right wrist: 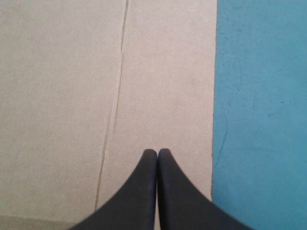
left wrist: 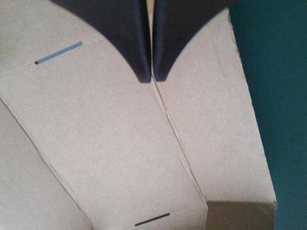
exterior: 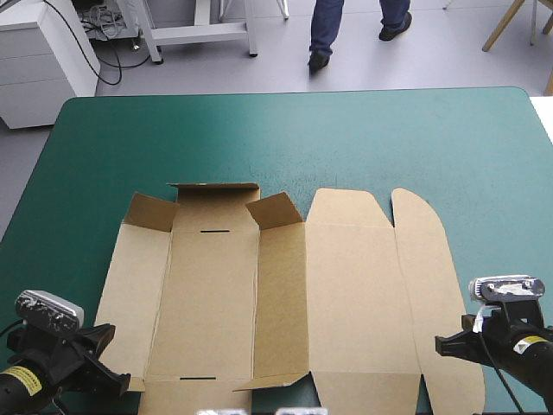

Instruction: Fold the box

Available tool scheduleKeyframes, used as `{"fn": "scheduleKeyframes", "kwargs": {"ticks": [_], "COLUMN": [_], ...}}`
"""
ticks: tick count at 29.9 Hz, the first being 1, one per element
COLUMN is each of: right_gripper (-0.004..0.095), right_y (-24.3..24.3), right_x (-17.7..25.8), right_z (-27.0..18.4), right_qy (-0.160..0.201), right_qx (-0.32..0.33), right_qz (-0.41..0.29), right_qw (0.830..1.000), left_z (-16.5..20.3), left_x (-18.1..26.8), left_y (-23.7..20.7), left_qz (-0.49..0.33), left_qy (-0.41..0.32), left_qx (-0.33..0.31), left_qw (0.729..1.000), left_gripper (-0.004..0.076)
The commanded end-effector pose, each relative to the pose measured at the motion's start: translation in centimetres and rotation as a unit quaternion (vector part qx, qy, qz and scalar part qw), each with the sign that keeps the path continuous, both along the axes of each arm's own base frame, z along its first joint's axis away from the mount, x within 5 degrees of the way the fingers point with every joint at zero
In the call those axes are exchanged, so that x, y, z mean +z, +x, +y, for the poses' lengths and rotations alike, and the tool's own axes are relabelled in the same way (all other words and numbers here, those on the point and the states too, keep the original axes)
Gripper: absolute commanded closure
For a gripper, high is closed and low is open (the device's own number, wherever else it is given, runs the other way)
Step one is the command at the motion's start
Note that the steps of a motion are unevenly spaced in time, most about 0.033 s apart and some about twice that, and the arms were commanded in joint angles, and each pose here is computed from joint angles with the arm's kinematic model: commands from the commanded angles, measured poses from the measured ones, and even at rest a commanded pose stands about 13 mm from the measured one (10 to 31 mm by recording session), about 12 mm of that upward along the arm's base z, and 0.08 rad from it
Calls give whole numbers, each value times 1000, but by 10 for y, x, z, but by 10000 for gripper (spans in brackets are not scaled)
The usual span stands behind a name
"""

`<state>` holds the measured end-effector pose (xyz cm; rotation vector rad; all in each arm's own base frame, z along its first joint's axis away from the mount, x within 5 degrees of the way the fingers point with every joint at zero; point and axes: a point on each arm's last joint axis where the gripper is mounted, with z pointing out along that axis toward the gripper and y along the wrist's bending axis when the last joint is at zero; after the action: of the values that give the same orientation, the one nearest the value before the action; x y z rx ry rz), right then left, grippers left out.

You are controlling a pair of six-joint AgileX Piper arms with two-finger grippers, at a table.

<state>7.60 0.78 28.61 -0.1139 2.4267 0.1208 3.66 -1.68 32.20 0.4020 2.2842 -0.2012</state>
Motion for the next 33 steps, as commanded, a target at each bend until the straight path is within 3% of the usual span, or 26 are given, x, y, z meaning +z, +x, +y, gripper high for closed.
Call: {"fn": "scheduleKeyframes", "kwargs": {"ticks": [1, 8, 19, 22, 28, 33], "right_gripper": [928, 927, 927, 927, 927, 927], "right_y": [4, 4, 5, 4, 4, 4], "right_x": [7, 8, 3, 3, 3, 3], "right_z": [1, 1, 1, 1, 1, 1], "right_qy": [11, 13, 13, 13, 13, 13], "right_qx": [-3, -4, -5, -4, -4, -4], "right_qz": [-37, -40, -35, -33, -33, -33], "right_qw": [999, 999, 999, 999, 999, 999], "left_z": [-5, -14, -23, -21, 8, 56], "left_x": [8, 28, 40, 40, 49, 47], "left_y": [13, 41, 101, 126, 172, 191], "left_qz": [13, 5, 44, 49, 69, 95], "left_qy": [-28, -38, 11, 31, 22, -43], "left_qx": [20, 21, 48, 81, 153, 218], "left_qw": [999, 999, 998, 995, 986, 970], "left_gripper": [734, 734, 734, 728, 708, 708]}}
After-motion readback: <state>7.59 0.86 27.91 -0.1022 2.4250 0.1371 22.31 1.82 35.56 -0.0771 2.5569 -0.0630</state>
